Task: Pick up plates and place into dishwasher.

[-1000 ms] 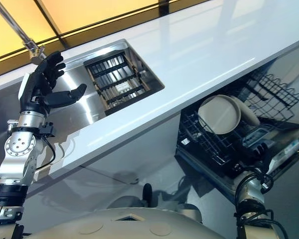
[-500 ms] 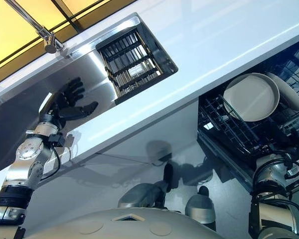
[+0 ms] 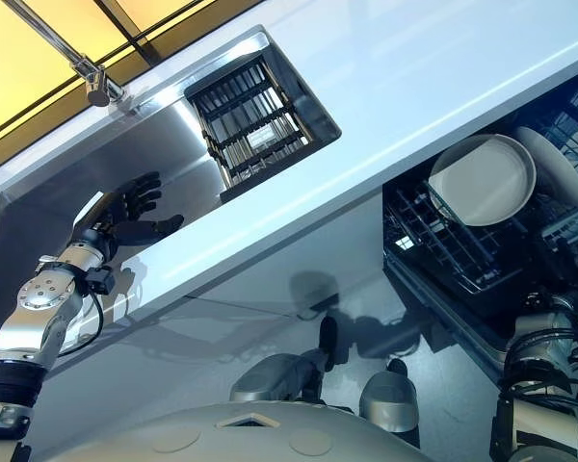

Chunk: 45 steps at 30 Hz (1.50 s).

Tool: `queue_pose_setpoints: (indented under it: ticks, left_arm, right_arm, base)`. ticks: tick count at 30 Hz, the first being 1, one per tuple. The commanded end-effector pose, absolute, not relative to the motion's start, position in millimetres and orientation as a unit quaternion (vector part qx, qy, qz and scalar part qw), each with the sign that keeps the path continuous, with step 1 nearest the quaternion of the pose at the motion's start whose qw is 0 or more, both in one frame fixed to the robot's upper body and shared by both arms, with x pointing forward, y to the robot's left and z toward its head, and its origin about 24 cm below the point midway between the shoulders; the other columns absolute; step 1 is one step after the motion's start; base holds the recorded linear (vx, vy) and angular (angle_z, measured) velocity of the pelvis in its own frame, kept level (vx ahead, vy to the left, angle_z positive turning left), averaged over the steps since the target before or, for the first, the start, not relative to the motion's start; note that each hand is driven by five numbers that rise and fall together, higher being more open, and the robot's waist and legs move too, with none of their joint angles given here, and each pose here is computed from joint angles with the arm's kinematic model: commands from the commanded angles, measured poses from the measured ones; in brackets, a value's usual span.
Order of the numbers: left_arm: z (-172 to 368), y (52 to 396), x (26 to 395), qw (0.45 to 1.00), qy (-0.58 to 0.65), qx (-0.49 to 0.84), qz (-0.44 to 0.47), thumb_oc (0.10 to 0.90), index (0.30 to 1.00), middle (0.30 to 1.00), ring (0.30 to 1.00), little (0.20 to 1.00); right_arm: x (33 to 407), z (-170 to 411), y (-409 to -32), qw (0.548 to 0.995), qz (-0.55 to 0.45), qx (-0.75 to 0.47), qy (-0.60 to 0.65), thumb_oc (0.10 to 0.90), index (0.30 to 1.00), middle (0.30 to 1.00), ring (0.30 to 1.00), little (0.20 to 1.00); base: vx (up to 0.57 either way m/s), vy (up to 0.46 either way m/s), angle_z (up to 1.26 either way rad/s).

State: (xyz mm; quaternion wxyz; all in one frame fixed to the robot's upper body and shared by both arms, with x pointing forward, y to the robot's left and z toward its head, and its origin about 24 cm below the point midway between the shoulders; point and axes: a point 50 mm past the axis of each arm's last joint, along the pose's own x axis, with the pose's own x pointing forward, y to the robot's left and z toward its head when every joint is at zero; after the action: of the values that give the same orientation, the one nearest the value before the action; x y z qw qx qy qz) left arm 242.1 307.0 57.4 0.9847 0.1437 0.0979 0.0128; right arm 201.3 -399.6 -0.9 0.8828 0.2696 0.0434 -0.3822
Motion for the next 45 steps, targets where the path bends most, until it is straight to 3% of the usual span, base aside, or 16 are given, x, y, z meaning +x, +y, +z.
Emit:
queue_pose_setpoints:
  ticks: [1, 4, 8, 15, 18, 26, 32, 38, 45]
  left_arm:
    - [103, 313, 260, 0.985, -0.001, 0.171, 0.027, 0.8, 0.9, 0.9, 0.9, 0.9]
    - [105, 312, 264, 0.984, -0.004, 0.175, 0.025, 0.8, 0.9, 0.9, 0.9, 0.9]
    - [107, 309, 271, 0.984, -0.005, 0.178, 0.019, 0.8, 0.9, 0.9, 0.9, 0.9]
    - [109, 300, 282, 0.983, -0.003, 0.184, -0.006, 0.8, 0.9, 0.9, 0.9, 0.9]
    - [110, 300, 282, 0.982, -0.001, 0.187, -0.013, 0.8, 0.9, 0.9, 0.9, 0.9]
    - [109, 299, 279, 0.983, -0.013, 0.181, 0.0, 0.8, 0.9, 0.9, 0.9, 0.9]
    - [102, 300, 267, 0.983, -0.03, 0.18, 0.029, 0.8, 0.9, 0.9, 0.9, 0.9]
    - [91, 309, 249, 0.982, -0.025, 0.179, 0.055, 0.8, 0.9, 0.9, 0.9, 0.9]
    - [93, 332, 231, 0.978, -0.008, 0.192, 0.078, 0.8, 0.9, 0.9, 0.9, 0.9]
  right_arm:
    - [285, 86, -351, 0.96, -0.081, 0.25, -0.096, 0.8, 0.9, 0.9, 0.9, 0.9]
    - [310, 107, -314, 0.962, 0.048, 0.246, -0.107, 0.8, 0.9, 0.9, 0.9, 0.9]
    - [334, 138, -272, 0.953, 0.146, 0.235, -0.126, 0.8, 0.9, 0.9, 0.9, 0.9]
    - [362, 180, -229, 0.947, 0.194, 0.206, -0.152, 0.8, 0.9, 0.9, 0.9, 0.9]
    - [365, 185, -232, 0.953, 0.155, 0.203, -0.164, 0.8, 0.9, 0.9, 0.9, 0.9]
    - [358, 185, -259, 0.966, -0.066, 0.133, -0.212, 0.8, 0.9, 0.9, 0.9, 0.9]
    - [315, 188, -265, 0.936, -0.167, 0.04, -0.308, 0.8, 0.9, 0.9, 0.9, 0.9]
    - [261, 197, -296, 0.884, -0.24, -0.06, -0.398, 0.8, 0.9, 0.9, 0.9, 0.9]
    - [225, 175, -351, 0.875, -0.344, -0.083, -0.331, 0.8, 0.9, 0.9, 0.9, 0.9]
  base:
    - [-0.05, 0.002, -0.04]
    - [-0.02, -0.001, -0.01]
    - [-0.01, -0.013, -0.04]
    - [0.01, -0.009, 0.02]
    - [0.04, -0.009, 0.11]
    - [0.01, 0.025, 0.08]
    - [0.01, 0.016, 0.02]
    - [0.03, 0.005, -0.06]
    - [-0.01, -0.062, -0.23]
